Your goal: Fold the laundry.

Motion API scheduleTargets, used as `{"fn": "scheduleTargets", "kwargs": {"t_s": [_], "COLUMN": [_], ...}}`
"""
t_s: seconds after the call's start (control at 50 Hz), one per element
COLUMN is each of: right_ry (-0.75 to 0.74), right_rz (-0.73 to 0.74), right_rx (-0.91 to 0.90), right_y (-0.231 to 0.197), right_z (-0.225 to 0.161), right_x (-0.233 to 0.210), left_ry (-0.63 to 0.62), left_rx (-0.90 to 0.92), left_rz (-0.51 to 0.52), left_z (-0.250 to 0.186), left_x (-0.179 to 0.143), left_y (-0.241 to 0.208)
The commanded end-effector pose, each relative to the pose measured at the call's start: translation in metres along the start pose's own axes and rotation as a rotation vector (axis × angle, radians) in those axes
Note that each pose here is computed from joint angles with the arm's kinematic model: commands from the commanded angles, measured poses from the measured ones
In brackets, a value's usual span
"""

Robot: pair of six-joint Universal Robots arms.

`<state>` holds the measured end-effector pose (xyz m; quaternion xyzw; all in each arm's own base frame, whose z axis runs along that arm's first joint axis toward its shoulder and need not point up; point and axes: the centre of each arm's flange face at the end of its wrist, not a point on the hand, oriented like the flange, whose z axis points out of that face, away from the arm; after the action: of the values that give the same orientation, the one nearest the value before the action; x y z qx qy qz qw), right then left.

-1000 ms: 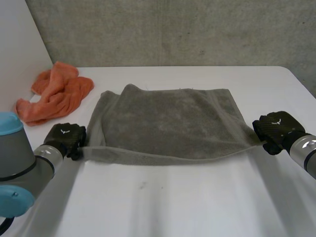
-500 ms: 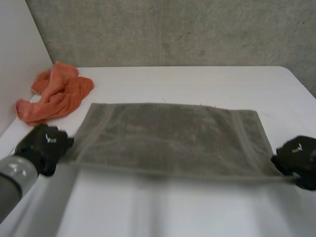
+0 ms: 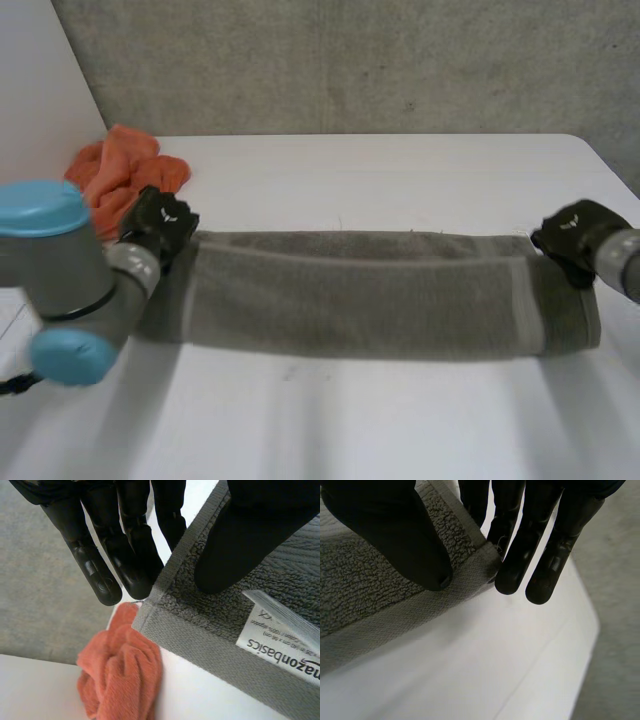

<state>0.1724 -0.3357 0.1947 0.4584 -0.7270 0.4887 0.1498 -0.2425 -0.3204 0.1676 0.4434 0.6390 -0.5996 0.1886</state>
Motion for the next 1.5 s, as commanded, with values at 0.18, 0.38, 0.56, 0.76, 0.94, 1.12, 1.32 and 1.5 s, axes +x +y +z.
{"fn": "scheduleTargets", "kwargs": {"t_s": [0.18, 0.38, 0.56, 0.76, 0.94, 1.12, 1.32, 1.5], "right_ry": [0.230, 0.321, 0.318, 0.056, -0.051, -0.035, -0.045, -0.018], "right_rz": [-0.019, 0.167, 0.298, 0.366, 0.408, 0.406, 0.414, 0.426], "right_rx": [0.071, 0.157, 0.313, 0.155, 0.105, 0.132, 0.110, 0.087], "right_y": [-0.015, -0.036, -0.055, -0.004, 0.030, 0.049, 0.059, 0.070], "right_z": [0.094, 0.102, 0.025, -0.021, -0.020, 0.003, 0.021, 0.030], "right_x": [0.014, 0.025, 0.066, 0.021, -0.018, -0.032, -0.036, -0.026], "left_ry": [-0.150, -0.262, -0.269, -0.202, -0.143, -0.145, -0.137, -0.134], "left_rx": [0.036, 0.183, 0.170, 0.175, 0.153, 0.148, 0.143, 0.142], "left_rz": [0.006, -0.010, -0.035, -0.294, -0.403, -0.405, -0.404, -0.402], "left_z": [0.090, 0.088, 0.044, -0.027, -0.043, -0.041, -0.042, -0.043], "left_x": [0.018, 0.020, -0.003, -0.008, 0.005, 0.004, 0.007, 0.008], "left_y": [0.008, -0.020, -0.025, -0.023, -0.017, -0.015, -0.014, -0.014]}}
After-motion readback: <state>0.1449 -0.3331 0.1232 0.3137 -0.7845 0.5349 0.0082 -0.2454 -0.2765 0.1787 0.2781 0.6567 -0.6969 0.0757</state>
